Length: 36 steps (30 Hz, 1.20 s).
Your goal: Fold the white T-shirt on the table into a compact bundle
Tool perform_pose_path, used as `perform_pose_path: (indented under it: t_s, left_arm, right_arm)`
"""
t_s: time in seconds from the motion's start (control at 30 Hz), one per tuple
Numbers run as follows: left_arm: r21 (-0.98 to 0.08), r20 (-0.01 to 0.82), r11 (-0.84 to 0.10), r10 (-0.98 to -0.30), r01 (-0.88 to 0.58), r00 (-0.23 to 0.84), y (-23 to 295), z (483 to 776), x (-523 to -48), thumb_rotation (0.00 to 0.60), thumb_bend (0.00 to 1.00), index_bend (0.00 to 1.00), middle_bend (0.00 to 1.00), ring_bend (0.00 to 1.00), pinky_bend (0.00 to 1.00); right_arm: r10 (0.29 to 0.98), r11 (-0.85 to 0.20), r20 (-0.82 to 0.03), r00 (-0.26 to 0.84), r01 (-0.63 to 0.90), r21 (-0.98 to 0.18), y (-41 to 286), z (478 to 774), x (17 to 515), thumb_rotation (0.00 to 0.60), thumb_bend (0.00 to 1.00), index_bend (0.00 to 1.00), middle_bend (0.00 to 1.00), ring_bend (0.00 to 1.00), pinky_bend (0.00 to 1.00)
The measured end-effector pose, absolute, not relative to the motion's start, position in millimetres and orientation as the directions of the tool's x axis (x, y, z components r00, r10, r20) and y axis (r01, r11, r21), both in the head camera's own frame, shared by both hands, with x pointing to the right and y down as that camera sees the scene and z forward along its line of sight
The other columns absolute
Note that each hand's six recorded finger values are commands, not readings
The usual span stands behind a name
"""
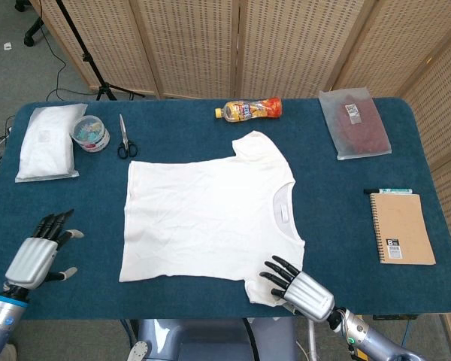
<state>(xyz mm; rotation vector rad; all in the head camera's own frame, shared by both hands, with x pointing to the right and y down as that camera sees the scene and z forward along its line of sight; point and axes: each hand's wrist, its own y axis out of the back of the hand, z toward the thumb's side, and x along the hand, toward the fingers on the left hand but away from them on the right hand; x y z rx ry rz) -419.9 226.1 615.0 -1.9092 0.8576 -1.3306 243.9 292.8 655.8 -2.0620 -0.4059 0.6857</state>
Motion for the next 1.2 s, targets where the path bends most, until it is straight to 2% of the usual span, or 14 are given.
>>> perform_pose_path:
  t_s: [0.13, 0.27, 0.53, 0.8, 0.9, 1.03, 1.2]
  left_arm:
    - [-0.747, 0.559, -0.644, -0.742, -0.163, 0.369, 237.0, 648.9, -397.8, 0.6, 0.12, 0.37, 0.0, 0.0, 0.0]
    - [-0.715, 0.572, -0.682, -0.698, -0.155, 0.432, 244.5, 670.3, -374.9, 0.6, 0.14, 0.37, 0.0, 0.0, 0.0]
    - [-0.676, 0.583, -0.718, -0.658, -0.164, 0.478, 248.2, 682.6, -355.3, 0.6, 0.17, 0.38, 0.0, 0.0, 0.0]
    - [-0.641, 0.606, -0.749, -0.627, -0.167, 0.489, 253.3, 688.9, -346.7, 0.6, 0.2, 0.38, 0.0, 0.0, 0.0]
    - [-0.623, 0.616, -0.762, -0.618, -0.177, 0.489, 255.0, 692.5, -344.4, 0.6, 0.25, 0.4, 0.0, 0.0, 0.0]
    - [-0.603, 0.62, -0.772, -0.613, -0.203, 0.491, 256.0, 696.5, -341.6, 0.6, 0.37, 0.48, 0.0, 0.0, 0.0]
    - [-0.596, 0.62, -0.775, -0.611, -0.21, 0.493, 256.0, 698.5, -340.3, 0.6, 0.45, 0.52, 0.0, 0.0, 0.0]
  right_arm:
    - [0.52, -0.549, -0.323, 0.79, 0.02, -0.835, 294.4, 657.2, 246.5, 0.6, 0.6, 0.64, 0.21, 0.0, 0.0]
    - [0.524, -0.556, -0.329, 0.786, 0.022, -0.831, 294.3, 659.3, 248.1, 0.6, 0.63, 0.64, 0.21, 0.0, 0.0]
    - [0.531, -0.559, -0.328, 0.782, 0.033, -0.828, 293.5, 659.5, 252.4, 0.6, 0.67, 0.64, 0.21, 0.0, 0.0]
    - [0.537, -0.562, -0.328, 0.777, 0.039, -0.827, 292.9, 660.4, 255.3, 0.6, 0.67, 0.64, 0.21, 0.0, 0.0]
    - [0.536, -0.563, -0.331, 0.777, 0.036, -0.826, 293.6, 660.9, 256.6, 0.6, 0.67, 0.64, 0.21, 0.0, 0.0]
    - [0.538, -0.56, -0.329, 0.776, 0.037, -0.828, 293.2, 660.2, 258.0, 0.6, 0.67, 0.64, 0.21, 0.0, 0.0]
    - [0.542, -0.56, -0.325, 0.775, 0.044, -0.827, 292.3, 658.6, 258.7, 0.6, 0.67, 0.64, 0.21, 0.0, 0.0]
